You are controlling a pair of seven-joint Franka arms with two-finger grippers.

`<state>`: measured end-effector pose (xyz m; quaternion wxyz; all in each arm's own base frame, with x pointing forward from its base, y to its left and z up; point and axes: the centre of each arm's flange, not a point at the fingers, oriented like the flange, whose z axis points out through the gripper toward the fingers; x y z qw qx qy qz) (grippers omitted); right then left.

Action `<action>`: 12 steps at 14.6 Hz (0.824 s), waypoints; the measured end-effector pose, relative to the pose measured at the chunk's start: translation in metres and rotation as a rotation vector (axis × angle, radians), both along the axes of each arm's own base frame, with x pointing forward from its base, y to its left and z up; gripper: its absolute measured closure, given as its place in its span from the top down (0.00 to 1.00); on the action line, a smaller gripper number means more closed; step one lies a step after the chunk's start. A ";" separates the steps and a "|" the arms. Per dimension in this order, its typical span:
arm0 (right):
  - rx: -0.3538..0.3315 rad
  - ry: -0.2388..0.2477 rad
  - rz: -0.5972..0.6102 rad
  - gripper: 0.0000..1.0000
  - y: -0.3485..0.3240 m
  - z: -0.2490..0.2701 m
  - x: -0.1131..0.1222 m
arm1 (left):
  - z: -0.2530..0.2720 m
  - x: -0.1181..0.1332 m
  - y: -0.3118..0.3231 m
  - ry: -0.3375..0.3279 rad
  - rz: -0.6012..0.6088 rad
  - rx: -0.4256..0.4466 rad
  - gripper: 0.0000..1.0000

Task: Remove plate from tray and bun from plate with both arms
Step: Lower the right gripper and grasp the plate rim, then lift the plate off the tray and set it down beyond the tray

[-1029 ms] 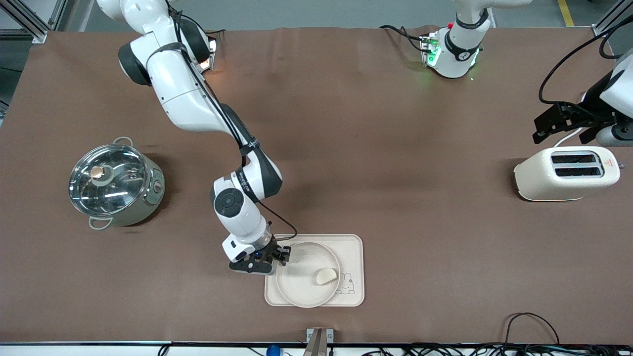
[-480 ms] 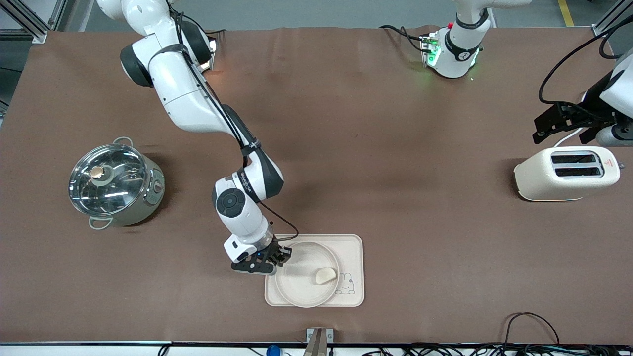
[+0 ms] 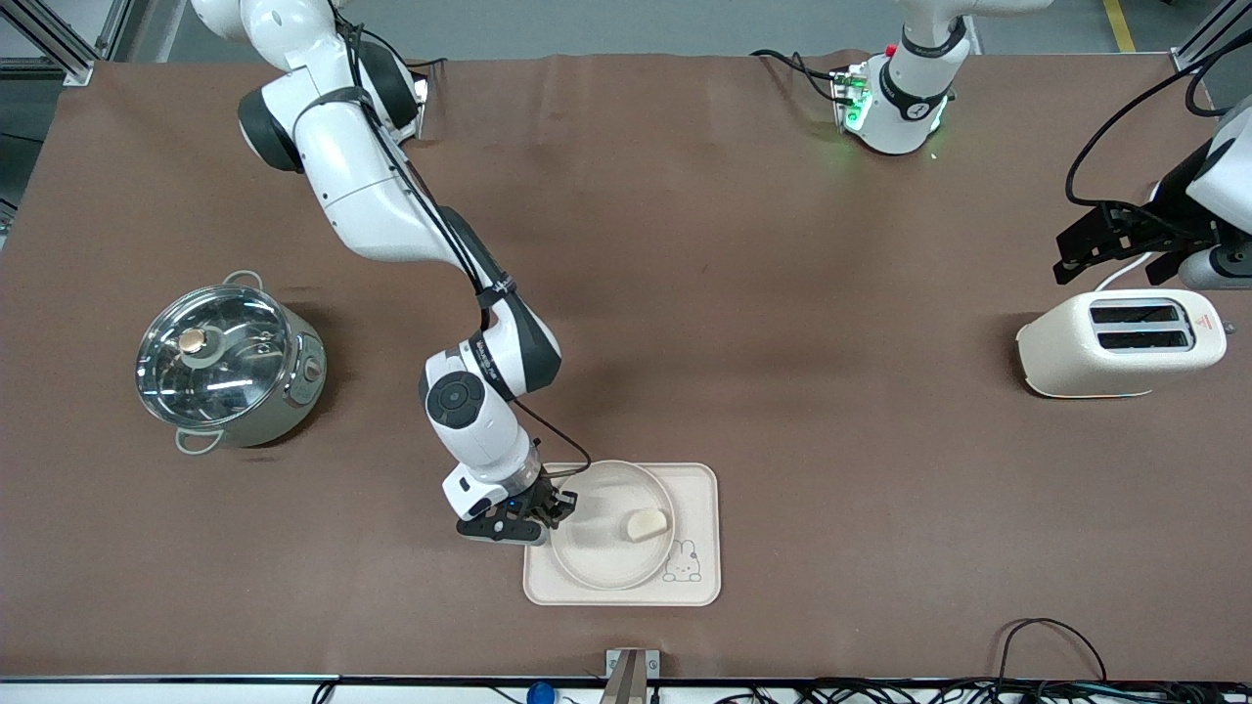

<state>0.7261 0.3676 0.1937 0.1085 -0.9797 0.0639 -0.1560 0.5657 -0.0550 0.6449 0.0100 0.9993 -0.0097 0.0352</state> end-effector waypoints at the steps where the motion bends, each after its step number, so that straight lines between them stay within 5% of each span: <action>1: 0.001 -0.001 -0.001 0.04 0.000 0.000 0.000 | 0.000 0.000 0.000 0.000 0.000 0.000 1.00; 8: 0.090 -0.020 -0.031 0.04 0.010 0.039 0.005 | 0.000 0.000 0.000 0.000 0.000 0.000 1.00; 12: 0.100 0.019 -0.019 0.04 0.033 0.061 -0.021 | 0.000 0.000 0.000 0.000 0.000 0.000 1.00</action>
